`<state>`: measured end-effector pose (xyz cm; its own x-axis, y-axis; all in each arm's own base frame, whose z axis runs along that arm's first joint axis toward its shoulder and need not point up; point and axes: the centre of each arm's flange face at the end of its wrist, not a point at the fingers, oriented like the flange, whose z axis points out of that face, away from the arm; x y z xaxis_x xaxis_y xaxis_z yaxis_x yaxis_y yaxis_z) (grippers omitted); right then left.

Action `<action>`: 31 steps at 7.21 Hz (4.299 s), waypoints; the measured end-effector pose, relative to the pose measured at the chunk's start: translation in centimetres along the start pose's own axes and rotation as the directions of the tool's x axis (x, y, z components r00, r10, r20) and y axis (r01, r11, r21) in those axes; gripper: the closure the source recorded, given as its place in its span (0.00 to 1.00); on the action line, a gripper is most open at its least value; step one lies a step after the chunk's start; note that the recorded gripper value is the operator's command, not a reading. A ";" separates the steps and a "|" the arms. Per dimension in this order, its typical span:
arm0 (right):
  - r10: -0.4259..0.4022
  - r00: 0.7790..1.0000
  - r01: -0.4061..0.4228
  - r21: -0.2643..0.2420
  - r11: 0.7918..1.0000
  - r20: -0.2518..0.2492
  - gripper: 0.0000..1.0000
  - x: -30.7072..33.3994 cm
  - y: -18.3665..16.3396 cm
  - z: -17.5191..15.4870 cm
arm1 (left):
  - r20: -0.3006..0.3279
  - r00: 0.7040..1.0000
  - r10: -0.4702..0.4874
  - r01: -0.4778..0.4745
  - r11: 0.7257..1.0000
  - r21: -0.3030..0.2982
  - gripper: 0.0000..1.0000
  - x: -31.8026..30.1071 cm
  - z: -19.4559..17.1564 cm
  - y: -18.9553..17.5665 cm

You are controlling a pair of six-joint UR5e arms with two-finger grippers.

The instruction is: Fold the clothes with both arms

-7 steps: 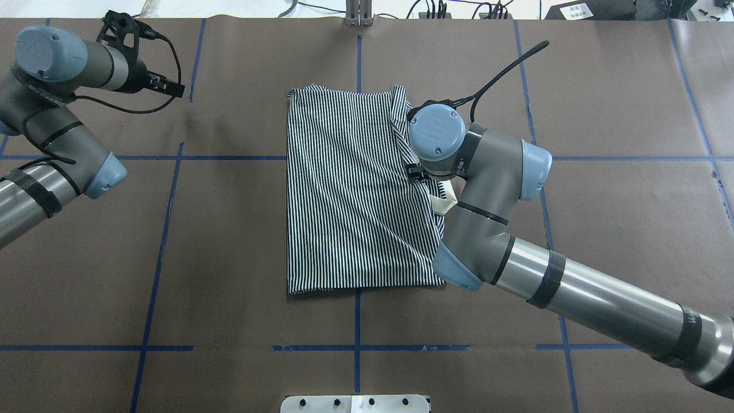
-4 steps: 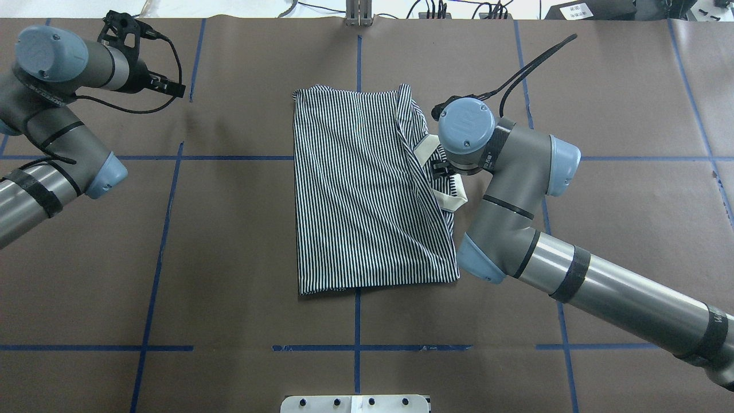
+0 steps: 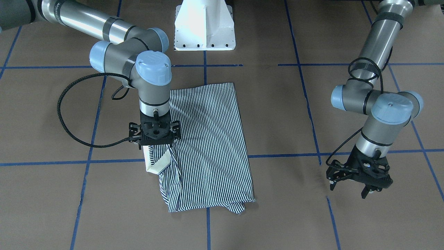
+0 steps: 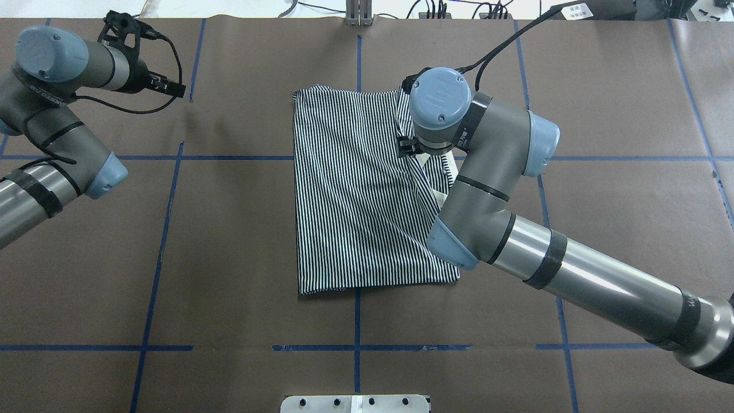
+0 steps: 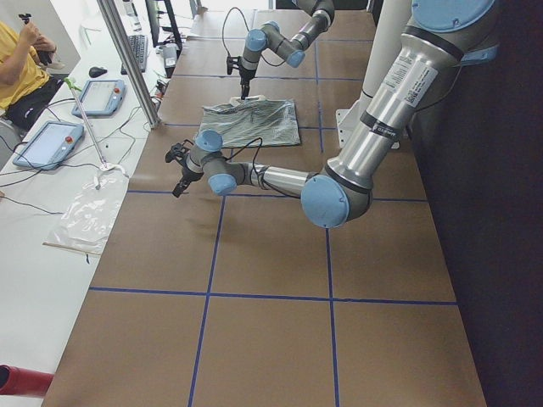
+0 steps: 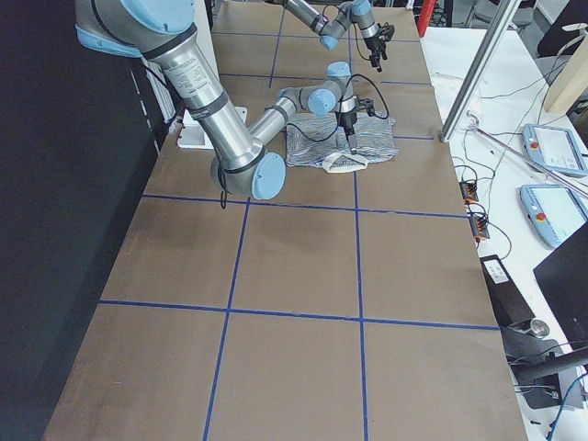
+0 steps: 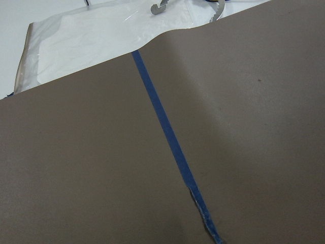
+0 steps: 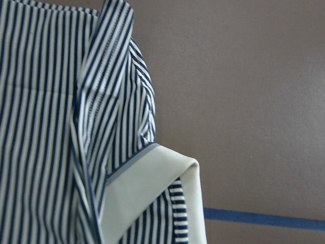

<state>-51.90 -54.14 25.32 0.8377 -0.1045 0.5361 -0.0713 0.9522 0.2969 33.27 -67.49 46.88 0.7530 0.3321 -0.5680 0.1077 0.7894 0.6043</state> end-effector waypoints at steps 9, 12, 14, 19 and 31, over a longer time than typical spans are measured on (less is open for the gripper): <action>-0.050 0.985 0.035 -0.092 0.995 -0.163 0.00 -3.8 -2.0 6.2 | 0.003 1.000 -0.002 0.002 1.000 -0.008 0.00 -0.2 0.2 0.3; -0.070 0.978 0.050 -0.105 0.993 -0.198 0.00 -0.8 -3.6 6.7 | 0.003 1.000 -0.002 0.002 1.000 -0.004 0.00 -0.2 0.1 0.1; -0.078 0.970 0.051 -0.122 0.991 -0.231 0.00 3.1 -3.5 8.5 | 0.001 1.000 -0.001 0.001 1.000 -0.003 0.00 -0.1 0.1 0.1; -0.063 0.997 0.058 -0.102 0.993 -0.051 0.00 8.8 -6.5 1.5 | -0.033 0.999 0.004 -0.003 1.000 0.013 0.00 1.0 -1.2 -0.8; 0.611 0.639 -0.666 -0.063 0.744 0.467 0.03 19.0 15.0 -3.8 | -0.321 0.490 -0.810 0.760 0.578 -0.299 0.43 35.4 -17.2 19.3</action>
<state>-35.03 -40.73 36.95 0.2390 0.3816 0.8929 -0.5768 0.7955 -0.1856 50.81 -31.58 28.86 0.0736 -0.3112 -0.9475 0.4403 0.8626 -0.2491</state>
